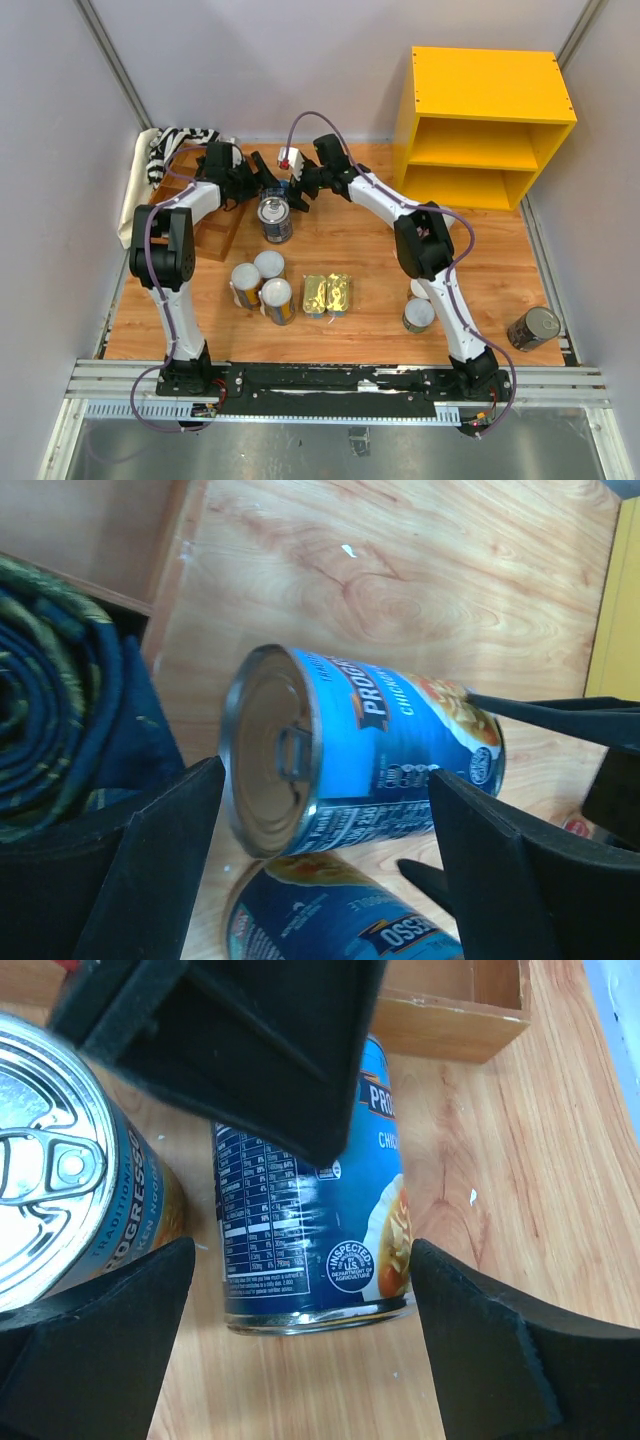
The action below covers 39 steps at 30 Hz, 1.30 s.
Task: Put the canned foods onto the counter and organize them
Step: Adjust the canned food at the center of the board.
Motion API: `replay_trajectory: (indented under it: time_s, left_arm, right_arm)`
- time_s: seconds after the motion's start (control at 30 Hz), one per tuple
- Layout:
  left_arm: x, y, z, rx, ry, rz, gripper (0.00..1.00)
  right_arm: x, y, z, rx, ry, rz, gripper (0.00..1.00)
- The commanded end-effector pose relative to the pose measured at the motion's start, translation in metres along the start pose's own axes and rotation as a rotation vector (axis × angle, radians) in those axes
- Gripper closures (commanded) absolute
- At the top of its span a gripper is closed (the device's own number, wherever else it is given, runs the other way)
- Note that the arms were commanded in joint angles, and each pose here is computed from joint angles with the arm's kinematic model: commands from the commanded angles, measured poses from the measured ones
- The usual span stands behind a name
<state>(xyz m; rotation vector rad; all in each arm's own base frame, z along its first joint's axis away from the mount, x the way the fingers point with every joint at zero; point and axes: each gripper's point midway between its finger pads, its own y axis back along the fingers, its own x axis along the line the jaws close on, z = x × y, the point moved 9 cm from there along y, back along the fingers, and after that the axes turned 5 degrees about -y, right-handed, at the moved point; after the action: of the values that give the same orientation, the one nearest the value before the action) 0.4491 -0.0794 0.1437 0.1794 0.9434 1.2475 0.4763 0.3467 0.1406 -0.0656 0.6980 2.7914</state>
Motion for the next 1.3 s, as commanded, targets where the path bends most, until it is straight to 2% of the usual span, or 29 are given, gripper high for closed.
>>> replay_trajectory:
  time_s: [0.0,0.4,0.73,0.97,1.27]
  left_arm:
    - [-0.016,-0.008,-0.001,0.001,0.015,-0.047,0.12]
    - [-0.079,-0.036,-0.008,0.084,-0.024,-0.223,0.14]
    - [-0.103,-0.031,-0.020,0.159,0.155,-0.468,0.15]
    - [-0.093,-0.033,-0.018,0.159,0.243,-0.445,0.11]
    - [-0.031,-0.006,0.049,-0.015,0.360,-0.324,0.01]
  right_arm:
    - [0.010,-0.011,-0.005,0.014,0.091,0.099,0.12]
    - [0.013,-0.007,-0.011,0.076,0.139,0.087,0.12]
    - [0.031,0.019,-0.030,0.103,0.114,0.023,0.02]
    - [0.020,0.006,-0.027,0.110,0.077,-0.015,0.01]
    - [0.022,-0.015,-0.036,0.164,0.079,-0.023,0.00]
